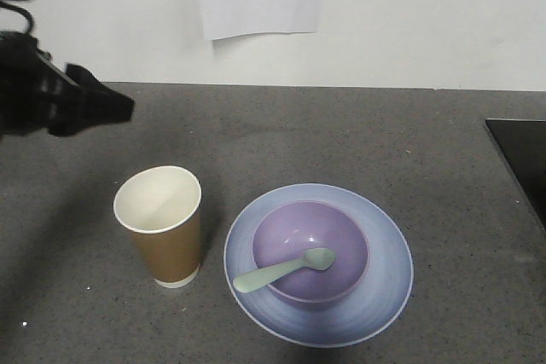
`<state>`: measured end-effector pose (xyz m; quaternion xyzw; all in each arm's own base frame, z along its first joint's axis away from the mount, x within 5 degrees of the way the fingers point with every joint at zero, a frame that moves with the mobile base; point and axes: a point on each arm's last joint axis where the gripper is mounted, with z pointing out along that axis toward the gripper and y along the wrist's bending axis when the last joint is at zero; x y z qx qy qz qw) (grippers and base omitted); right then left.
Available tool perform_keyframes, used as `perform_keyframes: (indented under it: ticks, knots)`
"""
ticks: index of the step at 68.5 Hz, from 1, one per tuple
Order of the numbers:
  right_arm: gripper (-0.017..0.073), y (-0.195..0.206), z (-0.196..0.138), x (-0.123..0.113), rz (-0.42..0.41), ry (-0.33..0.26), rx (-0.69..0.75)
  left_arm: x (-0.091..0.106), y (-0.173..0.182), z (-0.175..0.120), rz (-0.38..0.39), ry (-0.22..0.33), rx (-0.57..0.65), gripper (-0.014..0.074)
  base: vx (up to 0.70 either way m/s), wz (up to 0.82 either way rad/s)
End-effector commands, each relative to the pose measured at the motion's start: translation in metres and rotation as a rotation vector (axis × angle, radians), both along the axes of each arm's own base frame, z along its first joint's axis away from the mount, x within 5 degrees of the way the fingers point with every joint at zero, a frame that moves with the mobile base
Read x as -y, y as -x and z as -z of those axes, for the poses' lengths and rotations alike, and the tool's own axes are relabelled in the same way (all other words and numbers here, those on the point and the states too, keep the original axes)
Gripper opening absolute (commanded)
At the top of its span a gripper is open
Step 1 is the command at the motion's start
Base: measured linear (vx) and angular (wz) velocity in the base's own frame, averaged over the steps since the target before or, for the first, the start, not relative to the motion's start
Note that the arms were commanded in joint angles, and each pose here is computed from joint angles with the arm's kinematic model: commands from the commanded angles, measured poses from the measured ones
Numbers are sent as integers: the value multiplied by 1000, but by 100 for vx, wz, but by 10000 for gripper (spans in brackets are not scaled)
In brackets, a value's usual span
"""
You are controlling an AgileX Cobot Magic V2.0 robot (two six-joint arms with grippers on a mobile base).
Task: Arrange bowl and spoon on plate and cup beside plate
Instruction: 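Release the cup and raise the left gripper away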
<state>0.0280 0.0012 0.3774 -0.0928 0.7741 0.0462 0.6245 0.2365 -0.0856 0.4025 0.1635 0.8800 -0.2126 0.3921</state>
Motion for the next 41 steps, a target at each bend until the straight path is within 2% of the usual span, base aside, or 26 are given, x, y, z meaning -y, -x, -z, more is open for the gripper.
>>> perform_keyframes:
  ticks: [1, 5, 13, 21, 23, 33, 41]
  knots:
    - [-3, -19, -12, -1, 31, 39, 53, -12, 31, -47, -53, 18, 264, 267, 0, 0]
    - [-3, -30, -11, -2, 48, 64, 24, -19, 46, -58, -74, -10, 335, 225, 0, 0]
    - [-3, -45, -10, -3, 88, 61, 2, -33, 77, -68, -121, -64, 415, 114, 0, 0]
    - [-3, -52, -10, -1, 134, 49, -3, -46, 99, -49, -180, -133, 479, -8, 0, 0]
    - [-3, -53, -10, 0, 145, 39, -3, -48, 103, -41, -193, -140, 485, -9, 0, 0]
    - [-3, -54, -8, 3, 186, 34, -15, -55, 120, 22, -251, -100, 453, -8, 0, 0]
    - [-3, -58, 6, 3, 194, 67, -52, -58, 132, 60, -289, -44, 434, -8, 0, 0]
